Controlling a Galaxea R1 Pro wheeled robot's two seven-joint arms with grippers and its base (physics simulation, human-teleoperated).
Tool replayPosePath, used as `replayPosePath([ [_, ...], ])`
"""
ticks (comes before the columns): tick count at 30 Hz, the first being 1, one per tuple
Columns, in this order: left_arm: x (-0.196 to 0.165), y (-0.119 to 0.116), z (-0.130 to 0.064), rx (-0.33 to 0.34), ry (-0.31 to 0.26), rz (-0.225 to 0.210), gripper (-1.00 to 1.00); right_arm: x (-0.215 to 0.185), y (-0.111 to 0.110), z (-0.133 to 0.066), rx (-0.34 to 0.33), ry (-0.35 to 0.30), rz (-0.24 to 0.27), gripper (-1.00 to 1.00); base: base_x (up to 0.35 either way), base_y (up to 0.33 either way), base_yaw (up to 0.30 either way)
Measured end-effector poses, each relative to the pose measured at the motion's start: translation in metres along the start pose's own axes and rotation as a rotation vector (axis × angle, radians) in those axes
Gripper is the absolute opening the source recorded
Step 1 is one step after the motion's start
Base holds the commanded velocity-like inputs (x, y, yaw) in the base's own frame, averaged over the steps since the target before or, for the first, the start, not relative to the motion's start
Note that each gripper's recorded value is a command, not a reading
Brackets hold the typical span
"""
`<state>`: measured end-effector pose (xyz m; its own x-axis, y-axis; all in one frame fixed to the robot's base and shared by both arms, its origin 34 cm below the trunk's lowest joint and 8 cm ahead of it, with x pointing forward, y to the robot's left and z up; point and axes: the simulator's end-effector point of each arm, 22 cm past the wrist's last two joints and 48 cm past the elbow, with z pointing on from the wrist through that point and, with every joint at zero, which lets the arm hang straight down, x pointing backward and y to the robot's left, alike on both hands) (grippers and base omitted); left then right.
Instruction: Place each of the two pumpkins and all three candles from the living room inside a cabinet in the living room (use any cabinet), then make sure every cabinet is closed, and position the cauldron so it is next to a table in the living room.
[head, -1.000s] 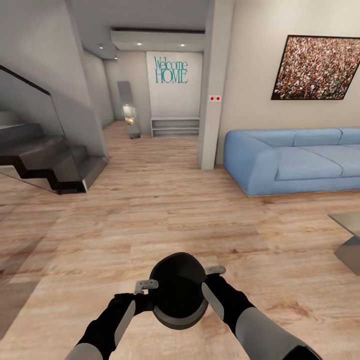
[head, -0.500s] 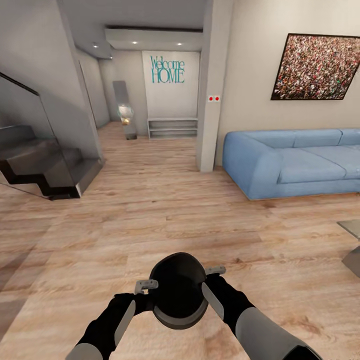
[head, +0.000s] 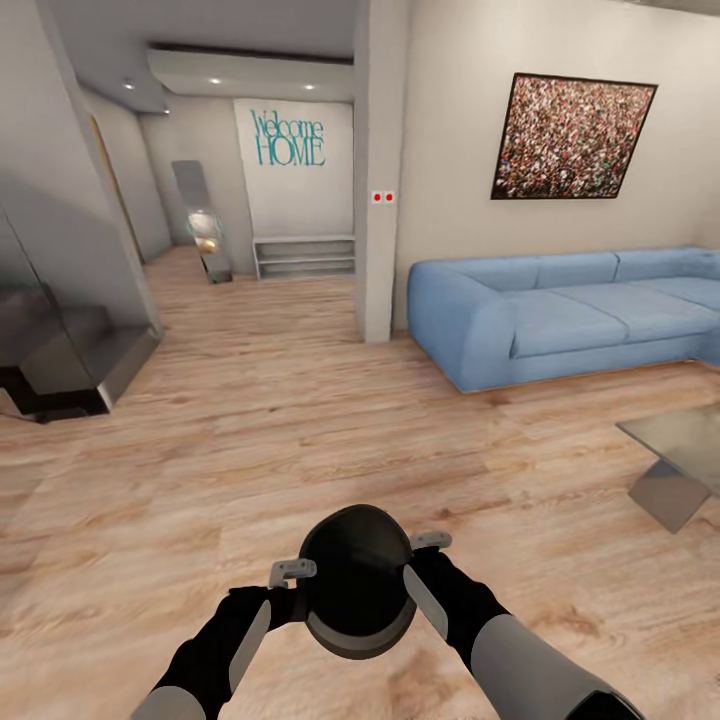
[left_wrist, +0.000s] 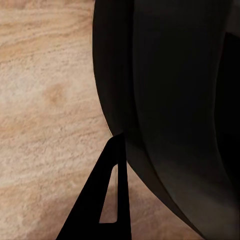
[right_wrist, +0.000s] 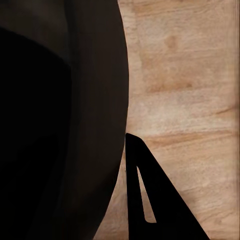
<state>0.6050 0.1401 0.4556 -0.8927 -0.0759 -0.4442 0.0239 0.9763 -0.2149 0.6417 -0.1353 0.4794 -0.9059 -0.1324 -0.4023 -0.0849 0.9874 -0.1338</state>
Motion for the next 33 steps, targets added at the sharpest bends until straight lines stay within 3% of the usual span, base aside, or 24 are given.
replayPosePath([
  [33, -0.0065, -0.0010, -0.0040, 0.001, -0.015, 0.003, -1.00, -0.0061, -0.0010, -0.0050, 0.002, -0.015, 0.002, -1.00, 0.000, 0.000, -0.258],
])
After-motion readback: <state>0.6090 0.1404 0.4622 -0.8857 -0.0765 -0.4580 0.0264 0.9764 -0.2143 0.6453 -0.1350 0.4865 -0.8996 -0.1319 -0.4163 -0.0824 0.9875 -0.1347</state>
